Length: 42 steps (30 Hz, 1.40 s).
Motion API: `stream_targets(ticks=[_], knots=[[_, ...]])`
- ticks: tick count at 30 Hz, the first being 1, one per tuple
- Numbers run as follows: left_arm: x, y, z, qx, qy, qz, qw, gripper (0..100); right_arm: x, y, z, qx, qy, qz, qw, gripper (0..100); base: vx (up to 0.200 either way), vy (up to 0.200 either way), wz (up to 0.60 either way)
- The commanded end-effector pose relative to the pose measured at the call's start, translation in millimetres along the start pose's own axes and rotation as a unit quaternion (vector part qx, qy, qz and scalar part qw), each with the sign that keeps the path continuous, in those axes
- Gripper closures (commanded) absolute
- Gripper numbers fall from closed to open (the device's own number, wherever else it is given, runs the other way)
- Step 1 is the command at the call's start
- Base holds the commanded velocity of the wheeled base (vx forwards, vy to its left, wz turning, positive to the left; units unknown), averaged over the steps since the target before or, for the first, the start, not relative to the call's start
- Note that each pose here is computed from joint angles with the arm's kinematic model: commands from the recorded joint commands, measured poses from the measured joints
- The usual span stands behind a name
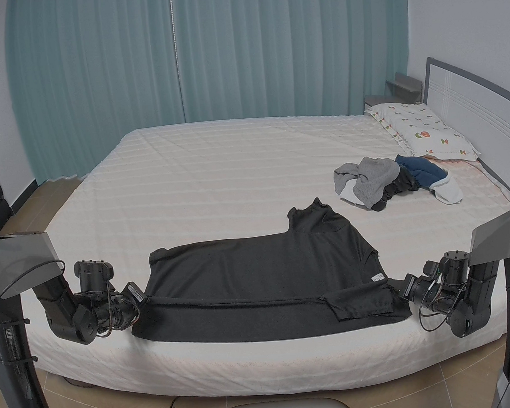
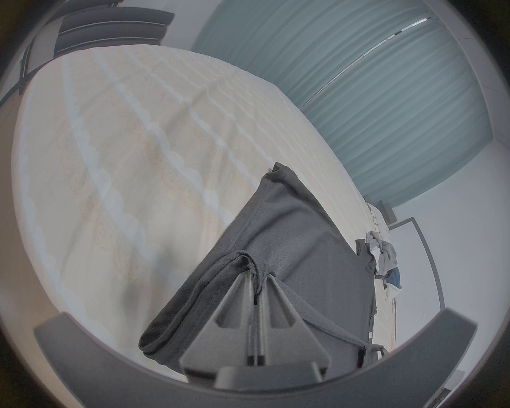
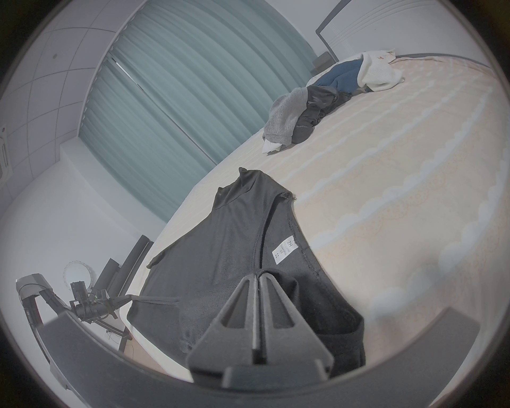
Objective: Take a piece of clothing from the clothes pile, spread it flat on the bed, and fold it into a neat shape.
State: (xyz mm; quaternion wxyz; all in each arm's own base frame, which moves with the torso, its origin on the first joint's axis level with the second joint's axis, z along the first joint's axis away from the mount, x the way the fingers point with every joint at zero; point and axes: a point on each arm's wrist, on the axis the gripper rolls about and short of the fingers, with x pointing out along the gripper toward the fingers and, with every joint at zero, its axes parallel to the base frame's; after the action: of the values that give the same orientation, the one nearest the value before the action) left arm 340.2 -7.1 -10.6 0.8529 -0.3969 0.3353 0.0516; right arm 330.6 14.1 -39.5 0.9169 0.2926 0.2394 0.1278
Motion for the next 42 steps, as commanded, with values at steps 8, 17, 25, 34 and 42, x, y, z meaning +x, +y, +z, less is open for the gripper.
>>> stream_targets(ticks=[8, 17, 25, 34, 42], knots=[[8.8, -1.4, -5.2, 0.005, -0.008, 0.016, 0.9998, 100, 7.7, -3.3, -9.8, 0.002, 0.010, -0.007, 0.9999, 100, 0.000, 0.000, 0.00], [9.9, -1.3, -7.4, 0.007, -0.011, 0.022, 0.9997, 100, 10.1, -0.7, -12.6, 0.000, 0.011, -0.008, 0.9999, 100, 0.000, 0.000, 0.00], [10.7, -2.0, -10.1, 0.010, -0.008, 0.022, 0.9997, 0, 11.2, -2.8, -15.3, 0.001, 0.014, -0.010, 0.9999, 100, 0.000, 0.000, 0.00], [10.2, -1.5, -10.7, 0.009, -0.008, 0.023, 0.9997, 0, 9.9, -1.6, -15.2, 0.000, 0.012, -0.008, 0.9999, 0, 0.000, 0.000, 0.00], [6.4, -0.1, -10.0, -0.003, -0.008, 0.024, 0.9997, 0, -7.0, 12.4, -0.1, 0.012, -0.006, 0.000, 0.9999, 0, 0.000, 0.000, 0.00]])
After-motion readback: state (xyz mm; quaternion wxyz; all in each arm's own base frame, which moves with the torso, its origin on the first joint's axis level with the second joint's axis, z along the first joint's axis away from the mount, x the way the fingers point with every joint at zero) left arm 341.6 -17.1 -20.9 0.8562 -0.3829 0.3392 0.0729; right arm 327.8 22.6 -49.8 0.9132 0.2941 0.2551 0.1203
